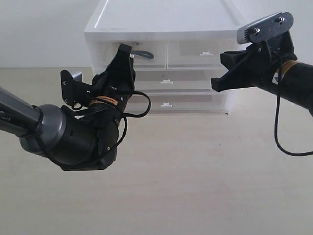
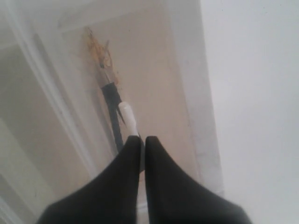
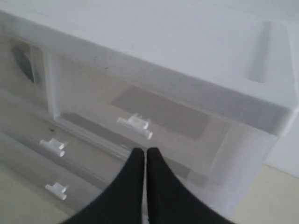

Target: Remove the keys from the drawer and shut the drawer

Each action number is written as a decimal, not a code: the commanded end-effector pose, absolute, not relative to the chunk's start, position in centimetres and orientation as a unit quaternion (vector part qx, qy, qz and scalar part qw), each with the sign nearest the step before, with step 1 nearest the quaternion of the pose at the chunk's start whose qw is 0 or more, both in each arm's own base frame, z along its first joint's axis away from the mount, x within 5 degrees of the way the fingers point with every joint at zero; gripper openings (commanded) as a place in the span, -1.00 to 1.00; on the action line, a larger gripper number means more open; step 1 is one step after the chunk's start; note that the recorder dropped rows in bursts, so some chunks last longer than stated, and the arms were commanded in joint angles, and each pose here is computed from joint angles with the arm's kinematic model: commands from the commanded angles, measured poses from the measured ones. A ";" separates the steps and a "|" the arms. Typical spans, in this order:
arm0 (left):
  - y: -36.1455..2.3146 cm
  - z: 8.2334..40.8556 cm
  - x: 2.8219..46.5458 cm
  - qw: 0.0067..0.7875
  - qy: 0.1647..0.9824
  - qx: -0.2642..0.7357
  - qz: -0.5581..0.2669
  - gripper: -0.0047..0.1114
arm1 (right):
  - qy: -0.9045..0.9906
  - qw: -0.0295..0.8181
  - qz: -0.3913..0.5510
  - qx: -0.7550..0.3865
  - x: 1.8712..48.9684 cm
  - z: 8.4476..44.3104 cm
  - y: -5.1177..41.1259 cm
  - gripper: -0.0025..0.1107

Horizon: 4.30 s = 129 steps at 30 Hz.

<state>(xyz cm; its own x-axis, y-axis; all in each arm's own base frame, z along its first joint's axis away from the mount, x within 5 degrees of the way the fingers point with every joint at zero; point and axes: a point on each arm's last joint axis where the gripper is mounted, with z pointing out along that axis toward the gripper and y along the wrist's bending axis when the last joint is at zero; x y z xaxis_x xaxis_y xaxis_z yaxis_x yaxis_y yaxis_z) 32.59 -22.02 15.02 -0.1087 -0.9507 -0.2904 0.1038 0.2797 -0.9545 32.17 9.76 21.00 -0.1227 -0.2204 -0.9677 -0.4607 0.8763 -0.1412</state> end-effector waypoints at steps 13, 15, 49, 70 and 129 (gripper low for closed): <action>-21.6 14.9 32.7 0.563 0.565 -0.385 -0.464 -0.85 | 0.714 0.675 0.055 -0.176 33.9 19.5 9.0 -0.96; -21.5 14.9 32.7 0.564 0.563 -0.391 -0.461 -0.85 | 0.709 0.681 0.057 -0.175 34.1 19.1 9.1 -0.96; -21.7 13.7 31.6 0.517 0.556 -0.423 -0.495 -0.85 | 0.706 0.682 0.048 -0.183 36.5 19.6 9.7 -0.96; -21.8 14.1 32.0 0.490 0.534 -0.438 -0.532 0.04 | 0.707 0.682 0.050 -0.180 36.5 19.5 9.7 -0.96; -22.2 15.1 35.6 0.500 0.506 -0.462 -0.530 -0.12 | 0.712 0.676 0.051 -0.180 36.5 19.4 9.7 -0.96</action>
<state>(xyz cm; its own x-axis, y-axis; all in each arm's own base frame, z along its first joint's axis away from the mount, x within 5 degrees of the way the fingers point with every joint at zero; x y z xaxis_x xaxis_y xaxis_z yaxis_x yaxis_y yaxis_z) 35.47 -22.23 15.13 -0.0695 -0.9975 -0.0129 0.0667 0.0082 -0.9977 36.09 10.09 19.23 -0.0116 -0.2107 -0.9775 -0.3568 0.9141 -0.1928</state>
